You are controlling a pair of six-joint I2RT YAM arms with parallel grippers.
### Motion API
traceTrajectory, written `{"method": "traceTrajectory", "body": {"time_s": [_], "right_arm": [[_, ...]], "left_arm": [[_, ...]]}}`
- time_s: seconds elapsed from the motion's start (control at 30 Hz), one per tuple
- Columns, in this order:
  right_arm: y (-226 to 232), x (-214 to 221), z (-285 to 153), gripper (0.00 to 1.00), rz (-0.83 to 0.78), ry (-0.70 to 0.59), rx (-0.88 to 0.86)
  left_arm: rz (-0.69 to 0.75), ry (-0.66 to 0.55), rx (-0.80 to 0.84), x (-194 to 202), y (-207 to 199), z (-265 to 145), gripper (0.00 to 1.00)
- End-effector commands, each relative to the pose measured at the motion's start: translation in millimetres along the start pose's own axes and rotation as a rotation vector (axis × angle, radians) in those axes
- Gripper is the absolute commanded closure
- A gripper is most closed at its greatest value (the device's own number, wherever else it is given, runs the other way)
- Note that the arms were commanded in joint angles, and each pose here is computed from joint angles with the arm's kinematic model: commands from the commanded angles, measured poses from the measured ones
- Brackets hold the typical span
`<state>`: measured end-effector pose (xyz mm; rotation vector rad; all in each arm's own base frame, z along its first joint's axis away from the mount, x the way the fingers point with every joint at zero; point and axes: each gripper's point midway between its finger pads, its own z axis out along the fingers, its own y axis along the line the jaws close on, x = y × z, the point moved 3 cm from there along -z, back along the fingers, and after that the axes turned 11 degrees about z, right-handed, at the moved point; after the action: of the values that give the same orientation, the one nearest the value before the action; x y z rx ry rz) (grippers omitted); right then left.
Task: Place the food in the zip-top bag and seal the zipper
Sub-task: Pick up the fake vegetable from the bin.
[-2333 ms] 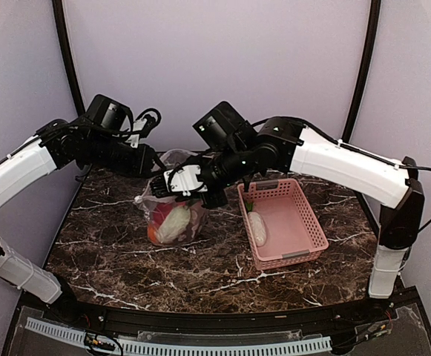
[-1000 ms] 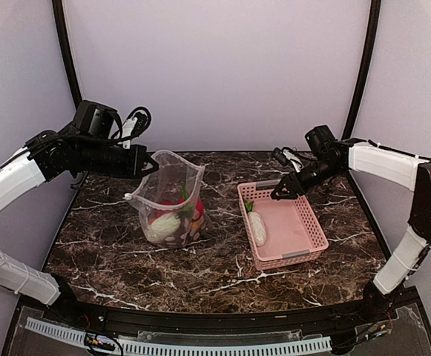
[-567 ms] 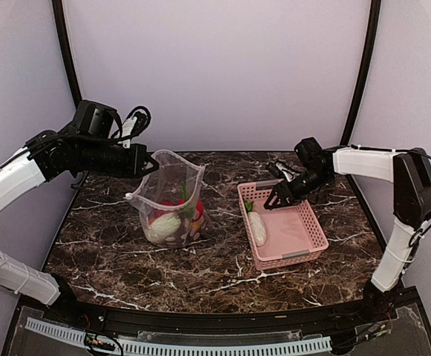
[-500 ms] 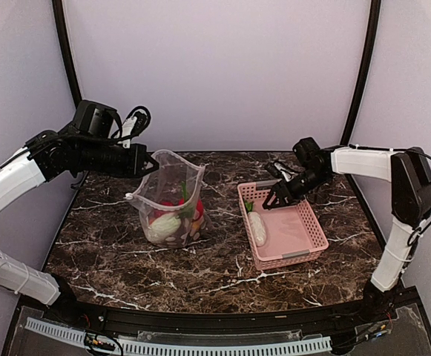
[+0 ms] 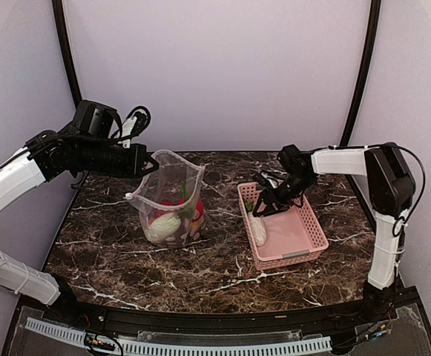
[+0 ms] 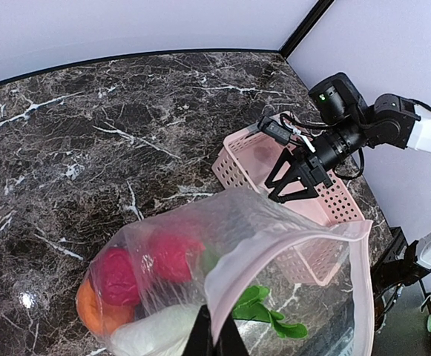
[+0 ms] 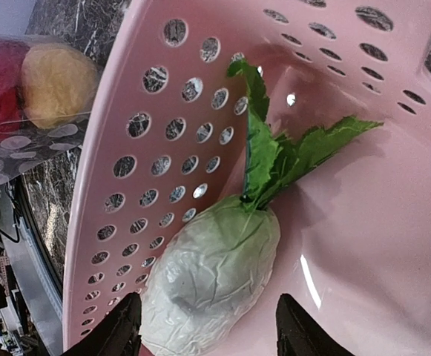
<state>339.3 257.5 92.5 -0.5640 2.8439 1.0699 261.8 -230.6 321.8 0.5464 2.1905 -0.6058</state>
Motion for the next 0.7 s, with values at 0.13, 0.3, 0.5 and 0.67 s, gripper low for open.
{"method": "traceTrajectory", "body": {"time_s": [0.13,0.3,0.5,0.67], "right_arm": [[3,-2,21,0.40,-0.002,0.039,0.031],[-13,-13,29,0.40,0.041,0.023,0.117],[-18,-4,35,0.43,0.050,0.056,0.137],[-16,0,23,0.54,0.024,0.037,0.157]], "left_arm": [[0.001,-0.015,0.000,-2,-1,-3,0.99],[0.003,-0.008,-0.003,0,0,-3,0.99],[0.000,0.000,0.009,2,-2,-1,0.99],[0.010,-0.003,0.007,-1,-2,0,0.99]]}}
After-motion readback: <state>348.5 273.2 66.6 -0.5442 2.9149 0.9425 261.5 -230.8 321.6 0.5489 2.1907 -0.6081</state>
